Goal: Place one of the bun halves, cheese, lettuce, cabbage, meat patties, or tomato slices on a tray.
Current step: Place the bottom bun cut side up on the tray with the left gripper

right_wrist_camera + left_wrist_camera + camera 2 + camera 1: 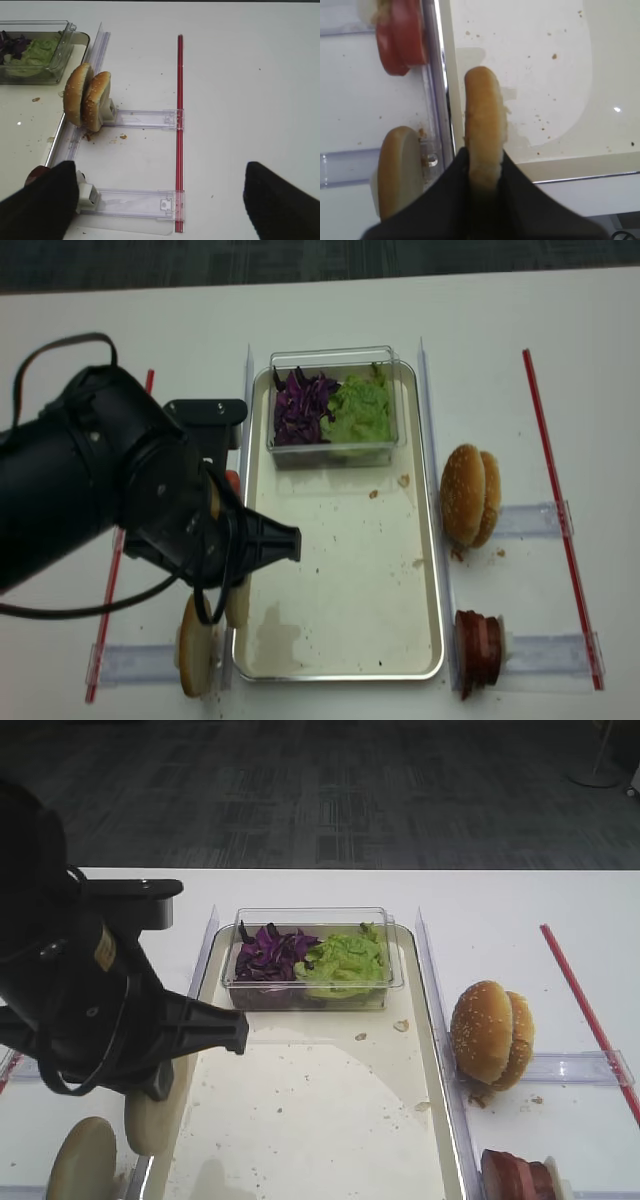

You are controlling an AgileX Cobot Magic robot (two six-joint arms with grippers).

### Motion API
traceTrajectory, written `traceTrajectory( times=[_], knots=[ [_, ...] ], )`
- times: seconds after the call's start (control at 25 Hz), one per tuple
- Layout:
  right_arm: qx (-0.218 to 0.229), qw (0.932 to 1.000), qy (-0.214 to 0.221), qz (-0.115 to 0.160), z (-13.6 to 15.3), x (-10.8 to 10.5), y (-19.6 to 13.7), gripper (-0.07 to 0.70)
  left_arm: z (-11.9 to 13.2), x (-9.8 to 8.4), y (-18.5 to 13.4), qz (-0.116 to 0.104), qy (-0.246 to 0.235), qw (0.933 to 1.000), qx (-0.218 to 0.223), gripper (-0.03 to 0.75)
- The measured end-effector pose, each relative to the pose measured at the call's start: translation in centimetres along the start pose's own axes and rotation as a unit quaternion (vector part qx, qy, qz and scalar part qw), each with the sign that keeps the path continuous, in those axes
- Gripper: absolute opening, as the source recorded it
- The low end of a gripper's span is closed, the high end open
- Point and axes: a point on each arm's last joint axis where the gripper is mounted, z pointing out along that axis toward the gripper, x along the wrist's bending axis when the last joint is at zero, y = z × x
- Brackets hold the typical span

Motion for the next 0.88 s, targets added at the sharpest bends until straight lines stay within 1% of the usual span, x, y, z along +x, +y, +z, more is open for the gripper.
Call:
traceTrajectory(
  times=[0.2, 0.32, 0.4, 0.56, 0.64, 0.68, 0.76, 0.88],
  knots=[
    [0.000, 1.0000, 0.000, 0.000, 0.0, 0.0, 0.0, 0.678, -0.3, 0.7, 1.2, -0.005, 0.000, 1.0000, -0.003, 0.064],
    [0.000, 1.0000, 0.000, 0.000, 0.0, 0.0, 0.0, 0.678, -0.4, 0.7, 1.4, 0.002, -0.007, 1.0000, -0.002, 0.064],
    [0.000, 1.0000, 0.000, 0.000, 0.0, 0.0, 0.0, 0.678, -0.4, 0.5, 1.4, 0.006, -0.022, 0.9997, -0.003, 0.064],
    [0.000, 1.0000, 0.000, 0.000, 0.0, 0.0, 0.0, 0.678, -0.5, -0.5, 1.7, 0.018, -0.078, 0.9966, -0.020, 0.063],
    [0.000, 1.0000, 0.000, 0.000, 0.0, 0.0, 0.0, 0.678, -0.6, -1.1, 1.8, 0.028, -0.111, 0.9930, -0.029, 0.063],
    [0.000, 1.0000, 0.000, 0.000, 0.0, 0.0, 0.0, 0.678, -0.7, -1.5, 1.8, 0.028, -0.132, 0.9904, -0.032, 0.063],
    [0.000, 1.0000, 0.000, 0.000, 0.0, 0.0, 0.0, 0.678, -0.9, -2.2, 1.9, 0.041, -0.171, 0.9837, -0.039, 0.063],
    [0.000, 1.0000, 0.000, 0.000, 0.0, 0.0, 0.0, 0.678, -1.3, -3.2, 2.0, 0.050, -0.227, 0.9713, -0.048, 0.063]
  ],
)
